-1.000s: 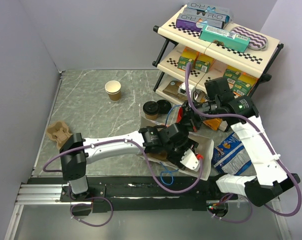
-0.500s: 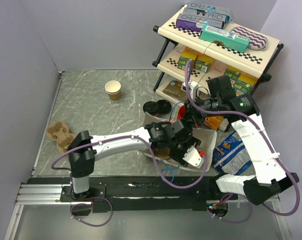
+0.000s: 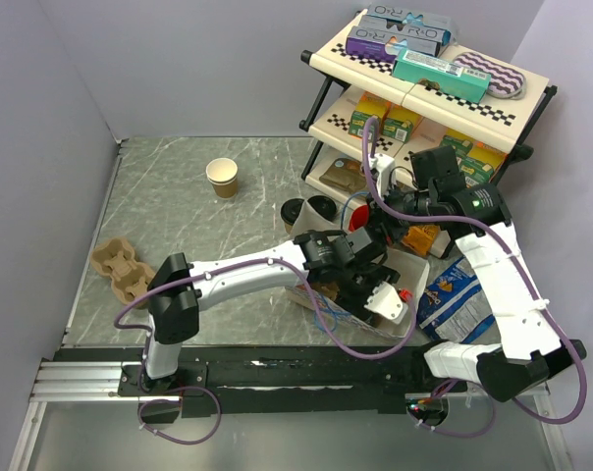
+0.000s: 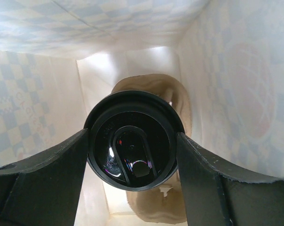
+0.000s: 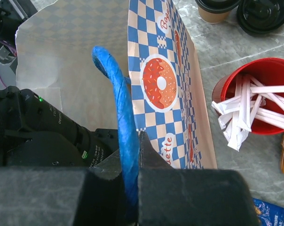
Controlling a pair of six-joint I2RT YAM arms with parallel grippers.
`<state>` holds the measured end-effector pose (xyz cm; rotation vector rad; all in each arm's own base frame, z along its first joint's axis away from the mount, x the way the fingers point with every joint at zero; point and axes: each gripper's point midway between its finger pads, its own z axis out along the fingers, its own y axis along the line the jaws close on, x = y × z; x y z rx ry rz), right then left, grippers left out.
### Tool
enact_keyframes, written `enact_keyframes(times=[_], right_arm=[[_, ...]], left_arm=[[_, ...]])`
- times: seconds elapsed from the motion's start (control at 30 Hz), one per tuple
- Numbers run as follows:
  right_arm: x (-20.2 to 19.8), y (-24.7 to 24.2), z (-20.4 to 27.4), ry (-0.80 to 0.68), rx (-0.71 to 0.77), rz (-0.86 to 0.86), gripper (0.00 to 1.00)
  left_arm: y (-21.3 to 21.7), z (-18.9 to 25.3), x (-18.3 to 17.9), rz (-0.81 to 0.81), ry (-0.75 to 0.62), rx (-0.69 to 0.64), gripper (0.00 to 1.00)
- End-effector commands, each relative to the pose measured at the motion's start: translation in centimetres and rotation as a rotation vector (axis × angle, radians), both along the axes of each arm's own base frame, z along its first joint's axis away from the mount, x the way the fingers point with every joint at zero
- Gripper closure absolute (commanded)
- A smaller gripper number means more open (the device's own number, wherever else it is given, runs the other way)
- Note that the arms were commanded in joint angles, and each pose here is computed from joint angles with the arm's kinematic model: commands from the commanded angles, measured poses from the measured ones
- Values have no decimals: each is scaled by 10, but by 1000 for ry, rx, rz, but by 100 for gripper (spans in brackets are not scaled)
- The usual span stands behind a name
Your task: Pack the takeout coffee
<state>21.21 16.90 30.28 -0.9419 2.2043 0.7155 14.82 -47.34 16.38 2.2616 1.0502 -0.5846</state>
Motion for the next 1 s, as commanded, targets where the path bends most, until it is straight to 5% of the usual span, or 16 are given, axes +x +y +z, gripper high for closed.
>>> enact_keyframes(times=[0.0, 0.27, 0.47, 0.83, 0.97], right_arm=[[-46, 38, 36, 122, 219, 154, 100], [-42, 36, 32, 126, 209, 139, 100], [-40, 33, 31, 118, 200, 127, 100], [-36, 28, 31, 80, 174, 122, 100], [-36, 28, 29, 82, 171, 120, 100]], left_arm=[[3, -34, 5, 26, 113, 66, 61], [-2, -43, 10, 34, 123, 64, 56], [-8, -19, 17, 56, 78, -29, 38], [-6, 23, 14, 34, 17, -169, 19], [-2, 29, 11, 30, 4, -180, 1]])
